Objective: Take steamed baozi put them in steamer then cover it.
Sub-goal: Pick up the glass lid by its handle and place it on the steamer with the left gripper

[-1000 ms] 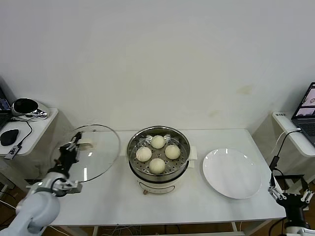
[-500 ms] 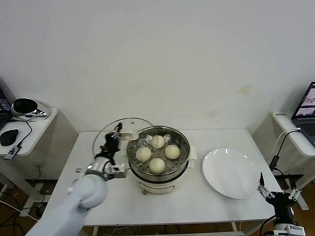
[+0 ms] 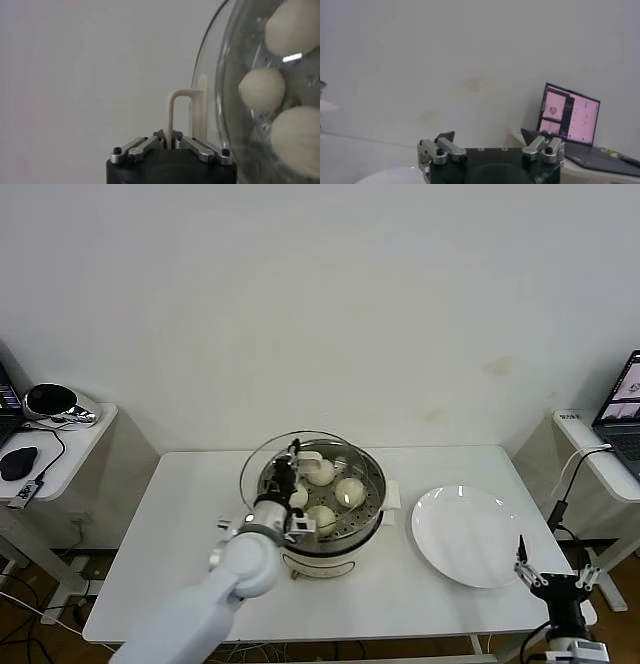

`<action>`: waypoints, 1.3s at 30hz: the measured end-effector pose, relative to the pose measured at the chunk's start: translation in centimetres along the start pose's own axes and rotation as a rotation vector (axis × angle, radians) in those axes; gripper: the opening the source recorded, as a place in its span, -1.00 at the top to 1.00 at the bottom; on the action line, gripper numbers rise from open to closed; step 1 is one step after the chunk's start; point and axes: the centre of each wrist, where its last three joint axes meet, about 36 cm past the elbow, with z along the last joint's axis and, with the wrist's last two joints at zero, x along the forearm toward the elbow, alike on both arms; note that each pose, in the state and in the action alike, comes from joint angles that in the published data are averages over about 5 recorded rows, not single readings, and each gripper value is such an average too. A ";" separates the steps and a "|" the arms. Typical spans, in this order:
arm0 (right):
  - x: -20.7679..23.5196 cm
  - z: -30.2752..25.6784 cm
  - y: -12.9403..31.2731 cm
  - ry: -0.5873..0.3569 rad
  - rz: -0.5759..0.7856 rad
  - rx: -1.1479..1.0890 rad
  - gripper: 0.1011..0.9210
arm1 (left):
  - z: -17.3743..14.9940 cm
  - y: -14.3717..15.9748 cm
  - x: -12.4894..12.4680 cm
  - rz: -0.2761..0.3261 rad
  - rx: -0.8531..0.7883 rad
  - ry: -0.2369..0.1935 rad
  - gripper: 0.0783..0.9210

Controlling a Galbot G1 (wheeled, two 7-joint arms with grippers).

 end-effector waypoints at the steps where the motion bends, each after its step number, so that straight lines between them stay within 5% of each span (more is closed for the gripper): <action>1: 0.0 0.0 0.0 0.000 -0.001 0.000 -0.76 | -0.4 -0.1 -0.1 0.001 -0.003 -0.001 0.83; 14: 0.1 0.2 0.3 0.002 -0.007 -0.002 -0.76 | -3.2 -1.2 -0.7 0.006 -0.020 -0.011 0.83; 39: 0.3 0.3 0.3 0.000 -0.017 0.006 -0.76 | -3.2 -2.6 -0.9 0.027 -0.002 0.019 0.82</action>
